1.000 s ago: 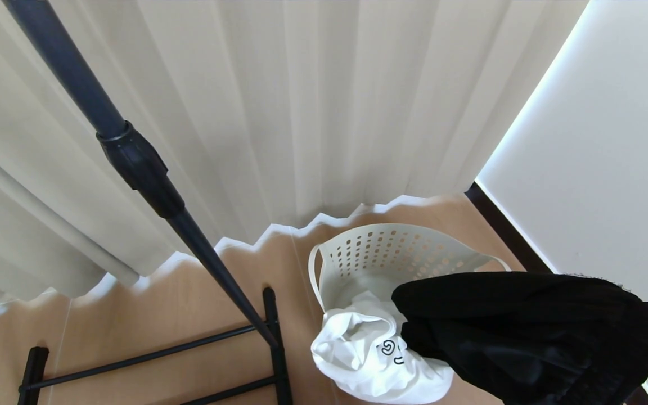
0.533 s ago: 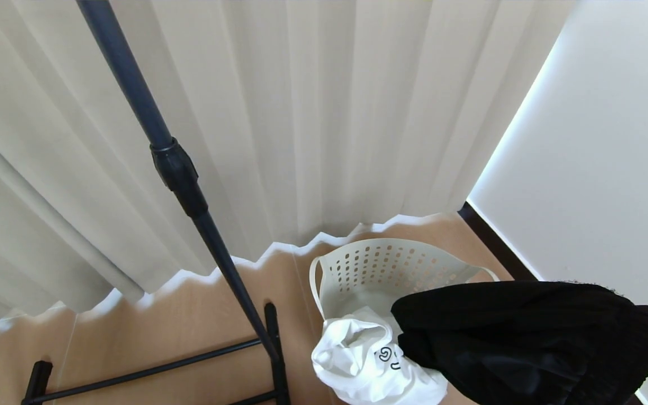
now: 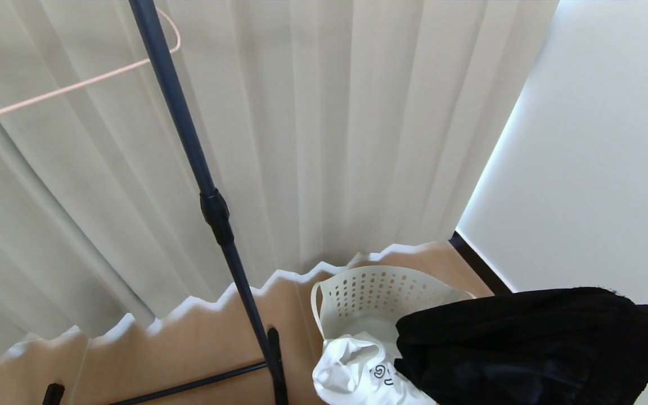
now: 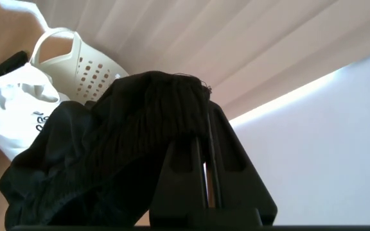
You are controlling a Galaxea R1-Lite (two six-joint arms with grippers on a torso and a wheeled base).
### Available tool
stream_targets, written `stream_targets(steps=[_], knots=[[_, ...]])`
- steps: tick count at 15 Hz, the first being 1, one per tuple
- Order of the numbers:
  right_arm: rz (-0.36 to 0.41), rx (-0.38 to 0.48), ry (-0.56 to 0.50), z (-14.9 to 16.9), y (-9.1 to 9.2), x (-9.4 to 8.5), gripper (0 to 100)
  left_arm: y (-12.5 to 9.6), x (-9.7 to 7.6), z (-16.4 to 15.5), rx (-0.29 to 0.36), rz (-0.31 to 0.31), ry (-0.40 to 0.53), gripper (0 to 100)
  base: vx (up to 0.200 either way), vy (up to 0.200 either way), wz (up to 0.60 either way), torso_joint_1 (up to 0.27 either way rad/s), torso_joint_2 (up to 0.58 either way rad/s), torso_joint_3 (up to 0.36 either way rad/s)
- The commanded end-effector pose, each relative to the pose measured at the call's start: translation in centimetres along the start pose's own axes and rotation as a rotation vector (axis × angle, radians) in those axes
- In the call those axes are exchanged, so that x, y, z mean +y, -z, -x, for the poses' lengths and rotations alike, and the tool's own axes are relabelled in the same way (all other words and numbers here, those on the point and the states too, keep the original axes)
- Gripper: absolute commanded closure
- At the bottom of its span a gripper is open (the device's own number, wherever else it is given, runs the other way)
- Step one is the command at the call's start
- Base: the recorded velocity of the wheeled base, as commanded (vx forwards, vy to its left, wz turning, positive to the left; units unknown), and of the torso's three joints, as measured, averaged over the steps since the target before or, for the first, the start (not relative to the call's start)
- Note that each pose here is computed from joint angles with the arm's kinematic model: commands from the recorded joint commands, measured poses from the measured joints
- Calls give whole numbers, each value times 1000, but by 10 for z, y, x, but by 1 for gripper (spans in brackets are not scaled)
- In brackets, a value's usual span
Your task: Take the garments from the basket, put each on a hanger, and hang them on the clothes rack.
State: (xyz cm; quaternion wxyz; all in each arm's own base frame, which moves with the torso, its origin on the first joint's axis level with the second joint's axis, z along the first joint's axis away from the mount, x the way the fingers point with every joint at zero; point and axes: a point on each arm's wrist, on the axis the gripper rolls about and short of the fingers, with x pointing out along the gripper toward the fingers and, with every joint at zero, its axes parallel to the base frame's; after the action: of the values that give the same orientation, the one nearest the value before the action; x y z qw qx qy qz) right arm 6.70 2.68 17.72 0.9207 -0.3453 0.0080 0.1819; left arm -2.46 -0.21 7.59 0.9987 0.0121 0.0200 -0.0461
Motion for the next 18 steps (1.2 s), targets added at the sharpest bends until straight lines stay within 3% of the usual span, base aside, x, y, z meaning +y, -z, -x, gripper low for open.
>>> stream_targets(steps=[1,10,18], knots=[[1,3,-4,-1,0,0,100,0,0,0,2,0,0,0,0,0,0,32,-442,-212],[2,13,-11,-2,2,2,100,0,0,0,3,0,0,0,0,0,0,113,-467,-253],[2,14,-12,-2,2,2,100,0,0,0,3,0,0,0,0,0,0,182,-516,-315]])
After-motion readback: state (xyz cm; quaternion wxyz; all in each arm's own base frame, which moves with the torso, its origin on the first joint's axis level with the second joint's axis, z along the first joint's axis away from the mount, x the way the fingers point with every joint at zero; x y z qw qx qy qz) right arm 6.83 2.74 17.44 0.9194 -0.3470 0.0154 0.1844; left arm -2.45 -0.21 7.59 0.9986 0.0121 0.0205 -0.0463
